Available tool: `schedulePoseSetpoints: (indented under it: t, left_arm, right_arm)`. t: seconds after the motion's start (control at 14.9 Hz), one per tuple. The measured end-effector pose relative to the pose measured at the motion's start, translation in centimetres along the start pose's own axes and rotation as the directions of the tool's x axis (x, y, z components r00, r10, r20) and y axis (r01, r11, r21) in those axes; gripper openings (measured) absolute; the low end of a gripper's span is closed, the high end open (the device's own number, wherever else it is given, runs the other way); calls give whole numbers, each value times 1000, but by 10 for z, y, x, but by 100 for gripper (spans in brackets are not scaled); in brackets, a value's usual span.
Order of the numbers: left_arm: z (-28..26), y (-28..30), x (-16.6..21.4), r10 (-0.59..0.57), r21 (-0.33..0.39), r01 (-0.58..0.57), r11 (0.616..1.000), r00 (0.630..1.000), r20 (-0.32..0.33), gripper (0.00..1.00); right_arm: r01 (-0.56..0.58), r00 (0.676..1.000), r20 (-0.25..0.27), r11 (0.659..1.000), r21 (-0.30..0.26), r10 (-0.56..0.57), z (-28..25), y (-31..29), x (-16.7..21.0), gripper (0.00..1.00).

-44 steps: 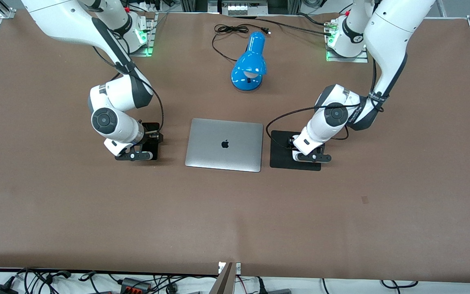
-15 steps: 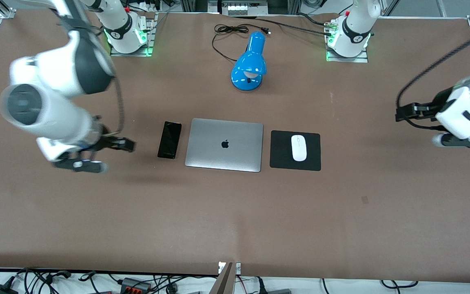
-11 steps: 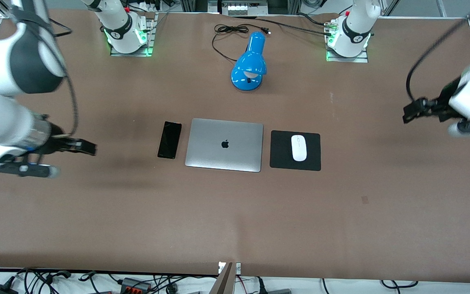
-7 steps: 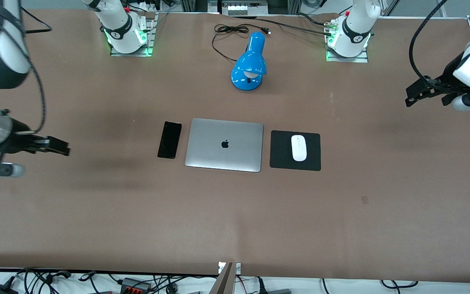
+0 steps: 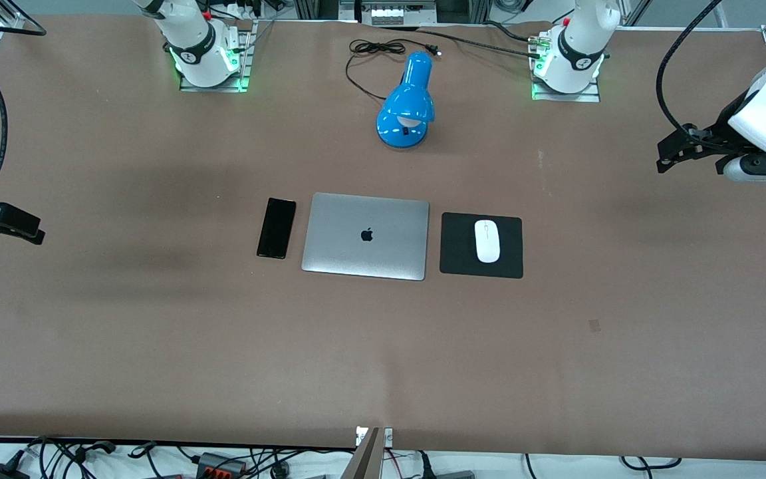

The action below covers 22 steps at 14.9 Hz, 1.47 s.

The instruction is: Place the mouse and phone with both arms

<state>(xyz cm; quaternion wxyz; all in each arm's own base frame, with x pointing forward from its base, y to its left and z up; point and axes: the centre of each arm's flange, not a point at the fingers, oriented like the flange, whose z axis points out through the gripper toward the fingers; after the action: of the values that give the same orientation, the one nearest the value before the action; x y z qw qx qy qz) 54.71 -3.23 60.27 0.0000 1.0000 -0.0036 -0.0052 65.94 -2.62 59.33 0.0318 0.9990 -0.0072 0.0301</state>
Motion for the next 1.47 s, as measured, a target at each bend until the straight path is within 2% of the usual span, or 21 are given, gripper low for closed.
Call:
schedulePoseSetpoints:
  t: [0.34,0.67,1.07,1.34,1.47]
  left_arm:
    - [1,-3,2,-4,-1,4,1000,1000,-9,100]
    - [0,-4,2,-5,-1,5,1000,1000,-12,100]
    - [0,-4,2,-5,-1,5,1000,1000,-12,100]
    - [0,-4,2,-5,-1,5,1000,1000,-12,100]
    - [0,-4,2,-5,-1,5,1000,1000,-12,100]
  right_arm:
    - [7,1000,-25,1000,-2,-7,-3,-3,-7,100]
    - [8,1000,-30,1000,-2,-8,7,-2,-41,100]
    - [19,999,34,1000,4,-19,29,0,-102,100]
    - [26,998,55,1000,5,-26,28,0,-111,100]
    - [24,999,43,1000,5,-25,15,1,-113,100]
